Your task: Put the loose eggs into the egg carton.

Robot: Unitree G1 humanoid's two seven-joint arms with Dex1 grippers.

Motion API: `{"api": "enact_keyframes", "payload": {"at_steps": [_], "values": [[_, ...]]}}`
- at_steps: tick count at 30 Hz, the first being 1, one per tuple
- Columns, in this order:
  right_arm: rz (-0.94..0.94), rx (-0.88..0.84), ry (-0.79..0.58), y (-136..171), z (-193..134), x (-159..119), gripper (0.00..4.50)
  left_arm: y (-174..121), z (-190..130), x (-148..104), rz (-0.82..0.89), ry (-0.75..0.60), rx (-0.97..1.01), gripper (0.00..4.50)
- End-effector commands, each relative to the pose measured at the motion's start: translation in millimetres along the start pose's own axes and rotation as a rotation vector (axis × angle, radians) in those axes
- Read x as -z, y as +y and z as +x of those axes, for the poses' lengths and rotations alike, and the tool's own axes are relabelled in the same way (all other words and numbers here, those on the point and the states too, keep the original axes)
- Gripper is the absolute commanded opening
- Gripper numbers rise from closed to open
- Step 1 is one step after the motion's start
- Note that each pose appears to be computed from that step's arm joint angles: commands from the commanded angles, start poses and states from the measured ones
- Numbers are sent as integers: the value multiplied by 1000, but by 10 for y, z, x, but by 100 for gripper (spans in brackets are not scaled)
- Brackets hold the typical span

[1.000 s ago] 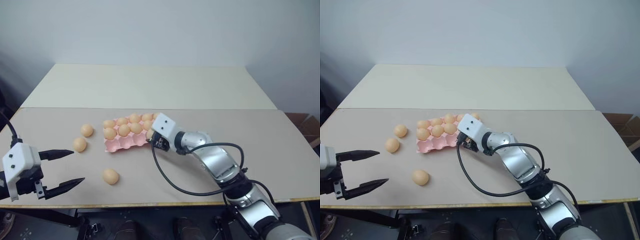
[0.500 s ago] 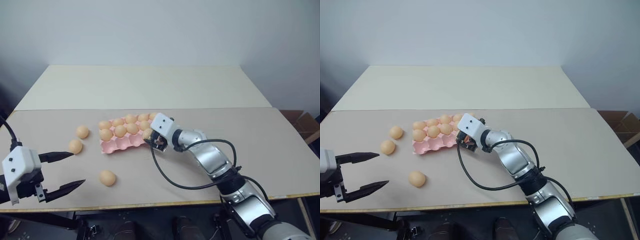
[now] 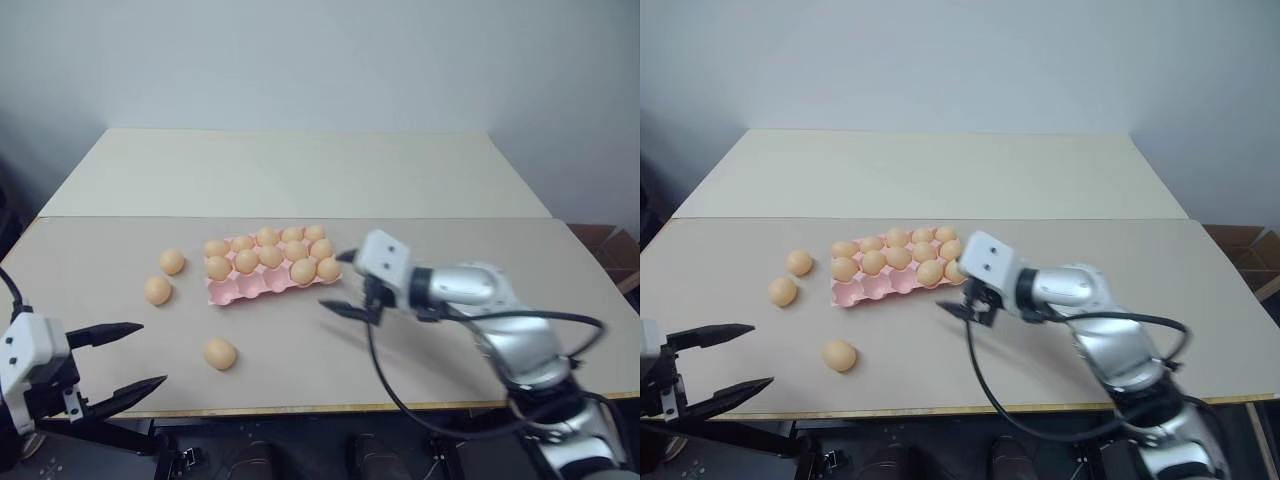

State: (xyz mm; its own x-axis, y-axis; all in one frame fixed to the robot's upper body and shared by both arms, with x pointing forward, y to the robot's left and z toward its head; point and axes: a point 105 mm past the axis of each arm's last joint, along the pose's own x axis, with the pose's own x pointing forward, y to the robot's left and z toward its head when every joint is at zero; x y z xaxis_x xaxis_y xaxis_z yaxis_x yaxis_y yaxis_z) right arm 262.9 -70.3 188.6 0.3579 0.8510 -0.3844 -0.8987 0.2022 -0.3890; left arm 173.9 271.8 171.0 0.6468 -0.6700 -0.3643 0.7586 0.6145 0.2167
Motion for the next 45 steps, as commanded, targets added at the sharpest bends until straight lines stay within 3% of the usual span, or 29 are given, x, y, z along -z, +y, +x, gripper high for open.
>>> {"api": "enact_keyframes", "payload": {"at_steps": [1,8,14,20,24,32,39,42,45], "values": [[-26,-124,-11,207,-248,-88,446,8,-83,22,-2,0,-6,450],[-31,-178,50,300,-505,10,446,15,-2,125,-24,-12,-15,450],[-32,-151,69,278,-520,47,446,15,181,165,-32,-56,-21,450],[-46,-92,67,218,-491,50,446,24,547,247,20,-59,-2,450],[-53,-59,72,181,-483,62,446,12,786,183,17,-130,20,450],[-46,42,78,56,-545,35,446,-11,1007,355,40,-79,106,450],[-49,11,93,135,-572,20,446,25,1211,364,24,-104,133,450],[-51,8,99,146,-575,23,450,9,1218,411,16,-86,156,396],[-52,16,103,134,-579,24,450,-12,1210,437,5,-68,186,302]]}}
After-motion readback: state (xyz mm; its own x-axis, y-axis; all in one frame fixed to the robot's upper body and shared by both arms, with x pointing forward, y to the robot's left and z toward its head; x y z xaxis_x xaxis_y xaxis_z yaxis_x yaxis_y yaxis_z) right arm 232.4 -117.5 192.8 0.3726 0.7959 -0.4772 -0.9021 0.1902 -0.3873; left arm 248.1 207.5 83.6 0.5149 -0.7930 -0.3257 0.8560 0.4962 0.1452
